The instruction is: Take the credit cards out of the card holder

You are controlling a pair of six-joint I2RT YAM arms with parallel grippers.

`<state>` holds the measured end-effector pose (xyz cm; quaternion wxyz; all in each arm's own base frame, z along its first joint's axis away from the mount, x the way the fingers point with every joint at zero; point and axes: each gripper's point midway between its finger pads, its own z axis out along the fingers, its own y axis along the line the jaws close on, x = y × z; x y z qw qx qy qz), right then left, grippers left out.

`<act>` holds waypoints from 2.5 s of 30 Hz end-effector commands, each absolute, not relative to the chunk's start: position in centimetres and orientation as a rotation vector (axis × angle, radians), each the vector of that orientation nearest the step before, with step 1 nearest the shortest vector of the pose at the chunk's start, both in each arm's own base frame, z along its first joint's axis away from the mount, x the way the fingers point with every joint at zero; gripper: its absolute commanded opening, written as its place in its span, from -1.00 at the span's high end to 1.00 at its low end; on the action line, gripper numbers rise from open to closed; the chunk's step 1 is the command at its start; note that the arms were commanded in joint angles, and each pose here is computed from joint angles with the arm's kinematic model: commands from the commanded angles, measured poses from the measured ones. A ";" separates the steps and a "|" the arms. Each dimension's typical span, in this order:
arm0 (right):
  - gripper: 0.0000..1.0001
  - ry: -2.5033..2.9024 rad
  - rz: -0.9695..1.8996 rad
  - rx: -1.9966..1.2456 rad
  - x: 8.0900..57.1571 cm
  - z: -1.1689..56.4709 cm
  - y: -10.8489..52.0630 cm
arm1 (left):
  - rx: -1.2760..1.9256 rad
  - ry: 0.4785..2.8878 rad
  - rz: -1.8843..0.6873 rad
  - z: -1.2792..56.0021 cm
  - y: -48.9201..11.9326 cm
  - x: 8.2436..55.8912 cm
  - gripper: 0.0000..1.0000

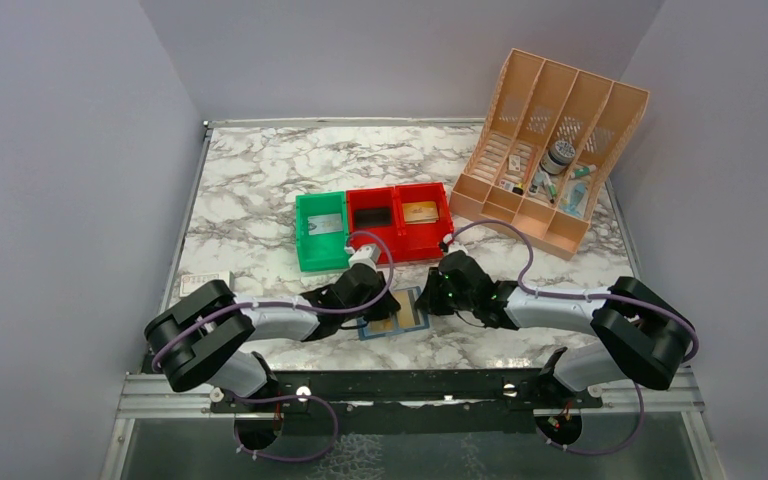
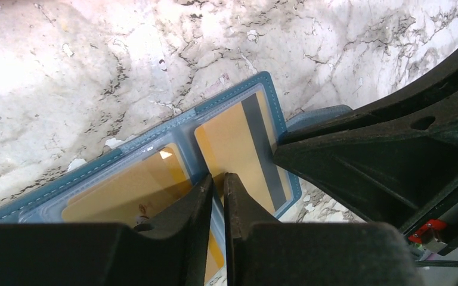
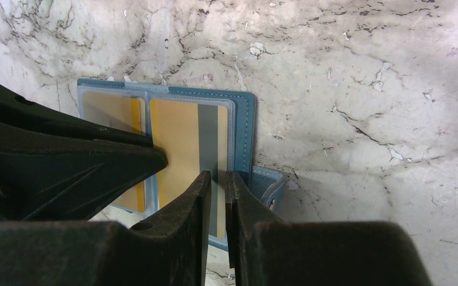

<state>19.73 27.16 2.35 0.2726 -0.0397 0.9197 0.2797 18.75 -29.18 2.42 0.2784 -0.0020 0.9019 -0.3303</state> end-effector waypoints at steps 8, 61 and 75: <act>0.69 2.538 0.721 -0.114 18.7 0.8 26.5 | 0.000 2.337 -0.988 4.5 -29.8 18.7 0.99; 0.60 2.508 0.677 -0.227 20.7 2.3 28.2 | 0.080 2.392 -0.851 3.6 -28.5 18.9 1.00; 0.59 2.534 0.577 -0.191 20.5 0.8 26.2 | 0.054 2.387 -0.815 4.0 -27.5 18.9 0.94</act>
